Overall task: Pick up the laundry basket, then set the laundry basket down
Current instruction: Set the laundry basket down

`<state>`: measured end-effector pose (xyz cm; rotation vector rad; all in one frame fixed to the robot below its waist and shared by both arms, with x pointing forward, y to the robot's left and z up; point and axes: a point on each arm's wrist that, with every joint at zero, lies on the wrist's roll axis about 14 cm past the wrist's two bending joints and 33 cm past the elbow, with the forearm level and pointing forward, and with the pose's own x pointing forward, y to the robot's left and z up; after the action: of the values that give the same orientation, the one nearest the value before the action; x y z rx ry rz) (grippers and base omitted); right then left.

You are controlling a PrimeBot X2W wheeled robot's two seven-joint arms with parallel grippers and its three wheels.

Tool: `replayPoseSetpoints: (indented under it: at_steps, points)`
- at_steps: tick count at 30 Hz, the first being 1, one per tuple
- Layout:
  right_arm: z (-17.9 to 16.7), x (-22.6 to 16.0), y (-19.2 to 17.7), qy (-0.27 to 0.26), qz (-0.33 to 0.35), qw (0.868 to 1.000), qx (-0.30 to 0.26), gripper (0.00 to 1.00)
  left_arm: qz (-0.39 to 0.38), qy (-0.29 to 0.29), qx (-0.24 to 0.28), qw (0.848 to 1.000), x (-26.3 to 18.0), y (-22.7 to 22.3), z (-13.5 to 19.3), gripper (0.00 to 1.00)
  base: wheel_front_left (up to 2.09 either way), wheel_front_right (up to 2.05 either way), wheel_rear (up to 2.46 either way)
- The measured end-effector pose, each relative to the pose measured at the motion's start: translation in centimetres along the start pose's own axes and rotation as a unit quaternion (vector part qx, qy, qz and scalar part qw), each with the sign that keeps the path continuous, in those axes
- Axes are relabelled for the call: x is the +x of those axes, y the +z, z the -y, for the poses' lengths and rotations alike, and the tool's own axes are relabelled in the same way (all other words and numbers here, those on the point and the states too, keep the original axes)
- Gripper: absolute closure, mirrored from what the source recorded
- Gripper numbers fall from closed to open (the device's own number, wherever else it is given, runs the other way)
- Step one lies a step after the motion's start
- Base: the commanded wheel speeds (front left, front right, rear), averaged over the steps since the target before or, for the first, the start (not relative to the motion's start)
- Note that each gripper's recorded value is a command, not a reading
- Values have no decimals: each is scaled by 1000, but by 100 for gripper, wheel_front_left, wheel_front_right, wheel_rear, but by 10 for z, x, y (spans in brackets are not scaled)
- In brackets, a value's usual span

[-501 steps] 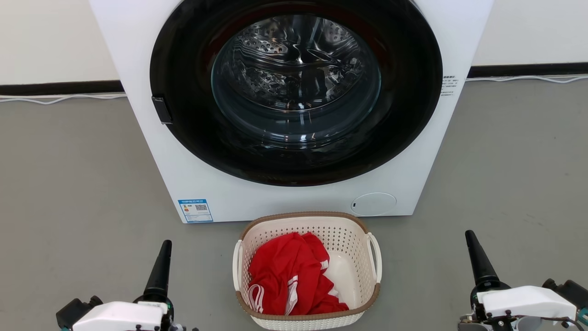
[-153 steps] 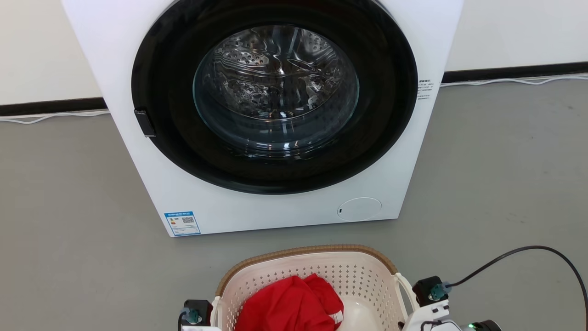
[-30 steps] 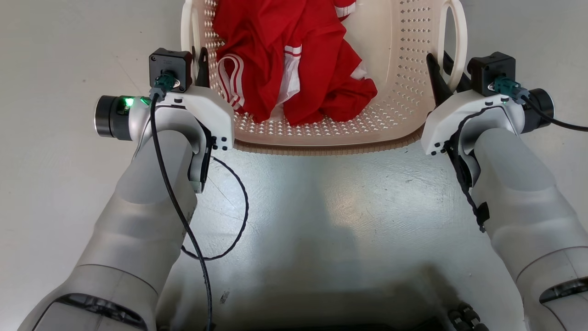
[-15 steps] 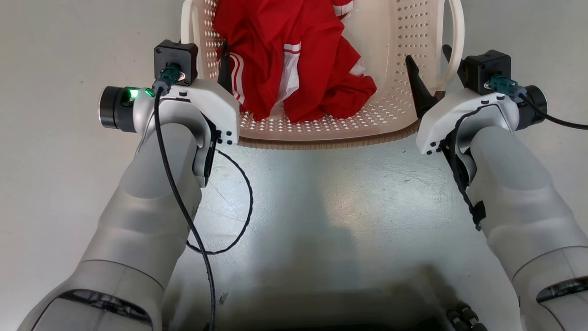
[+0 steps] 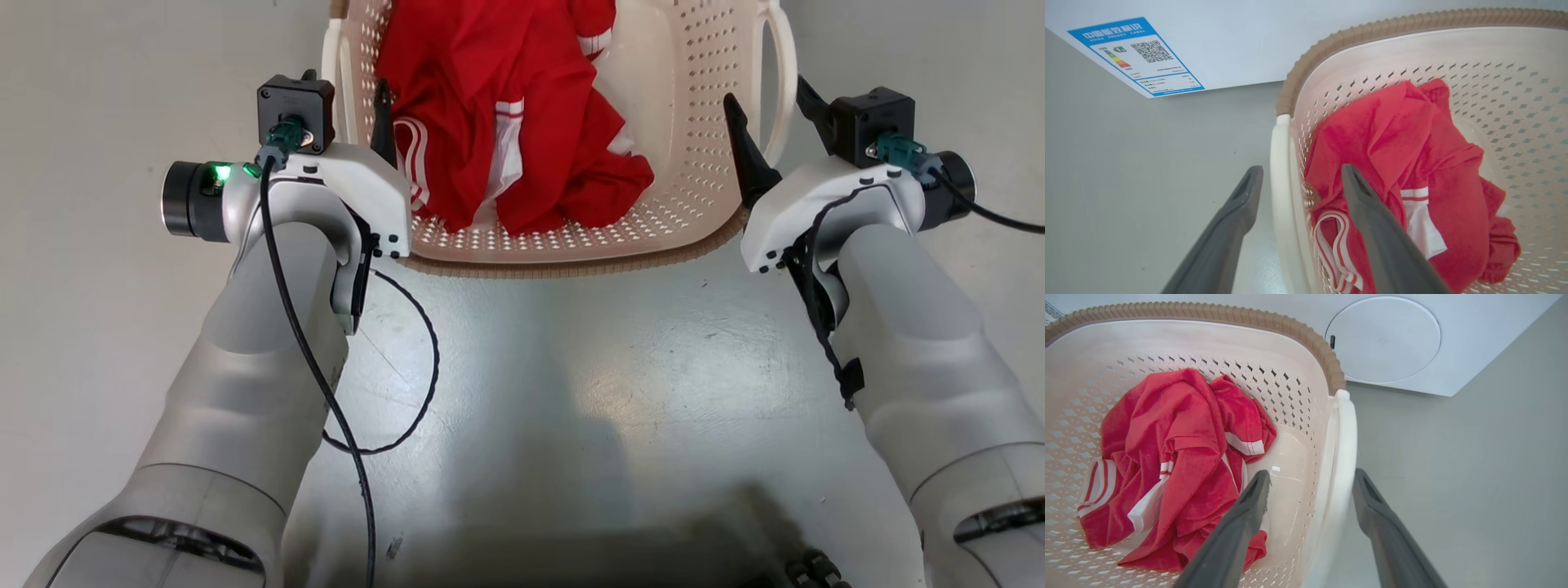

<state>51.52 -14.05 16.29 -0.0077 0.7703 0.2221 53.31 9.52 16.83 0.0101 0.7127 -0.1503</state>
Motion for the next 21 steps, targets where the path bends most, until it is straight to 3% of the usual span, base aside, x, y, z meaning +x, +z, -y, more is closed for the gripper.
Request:
replayPoseSetpoints:
  at_steps: [21]
  points:
    - [-2,-81,76,-18,104,994,24,0,79,4,-35,996,-78,67,-2,0,0,0,0]
